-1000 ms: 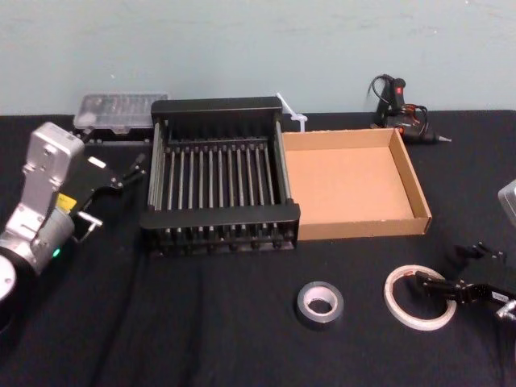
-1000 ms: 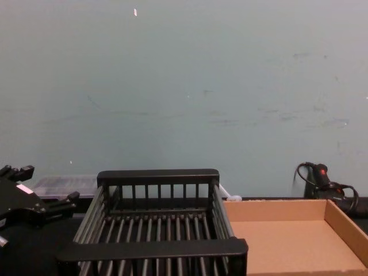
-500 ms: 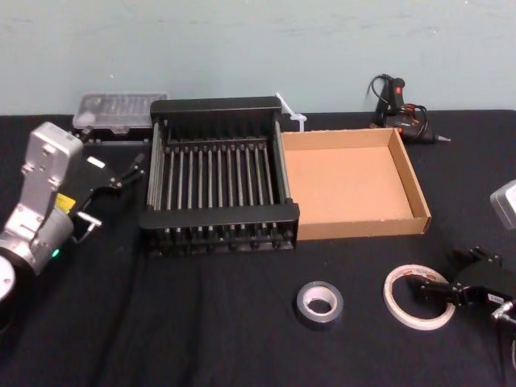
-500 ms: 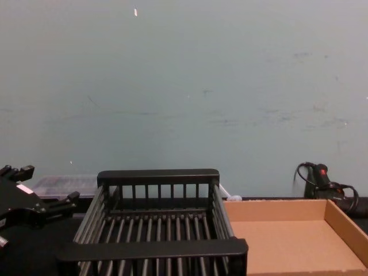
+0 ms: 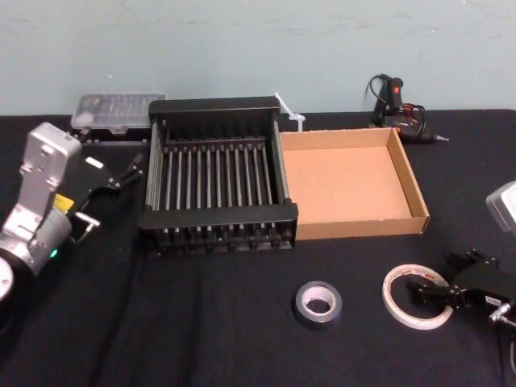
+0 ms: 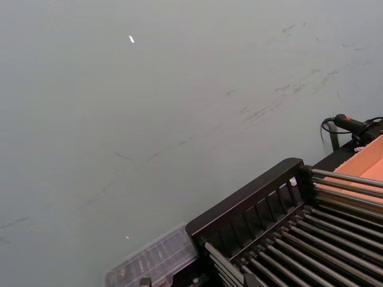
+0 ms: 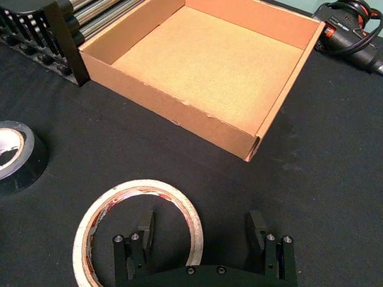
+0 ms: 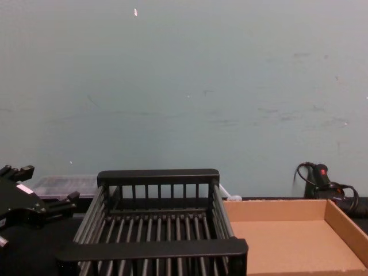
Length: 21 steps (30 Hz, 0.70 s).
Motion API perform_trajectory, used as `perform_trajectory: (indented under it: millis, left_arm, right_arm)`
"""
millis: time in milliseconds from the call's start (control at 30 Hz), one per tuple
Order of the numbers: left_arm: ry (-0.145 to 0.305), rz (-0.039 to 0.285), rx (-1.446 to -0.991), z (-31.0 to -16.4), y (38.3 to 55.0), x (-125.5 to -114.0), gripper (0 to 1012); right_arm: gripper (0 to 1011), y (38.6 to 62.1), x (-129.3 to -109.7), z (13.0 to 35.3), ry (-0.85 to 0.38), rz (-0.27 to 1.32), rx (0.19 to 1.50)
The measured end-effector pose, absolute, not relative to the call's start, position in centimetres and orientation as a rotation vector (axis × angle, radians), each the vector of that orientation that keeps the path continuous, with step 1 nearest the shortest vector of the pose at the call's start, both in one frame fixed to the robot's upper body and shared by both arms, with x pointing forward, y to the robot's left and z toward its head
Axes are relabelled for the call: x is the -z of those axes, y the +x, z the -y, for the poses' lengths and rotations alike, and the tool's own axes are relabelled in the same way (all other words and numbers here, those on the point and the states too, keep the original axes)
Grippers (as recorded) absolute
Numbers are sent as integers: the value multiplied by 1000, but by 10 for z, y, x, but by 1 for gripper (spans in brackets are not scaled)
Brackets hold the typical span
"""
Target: Pick up the white tape and place it into the black box , Pick up the silver tape and place it into the brown box.
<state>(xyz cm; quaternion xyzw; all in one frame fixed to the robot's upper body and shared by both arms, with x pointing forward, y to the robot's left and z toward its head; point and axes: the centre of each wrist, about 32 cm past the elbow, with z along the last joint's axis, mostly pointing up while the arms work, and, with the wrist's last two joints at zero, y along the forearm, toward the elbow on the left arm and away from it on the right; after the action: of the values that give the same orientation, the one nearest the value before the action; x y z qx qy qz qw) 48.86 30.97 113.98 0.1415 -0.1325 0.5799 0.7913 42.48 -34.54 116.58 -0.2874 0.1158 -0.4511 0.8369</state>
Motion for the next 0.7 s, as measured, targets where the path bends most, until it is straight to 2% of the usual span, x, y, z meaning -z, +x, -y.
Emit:
perform_trajectory:
  millis: [700]
  left_arm:
    - [304, 285, -1248, -310, 489, -1140, 1001]
  right_arm:
    - [1002, 426, -1165, 345, -610, -258, 950]
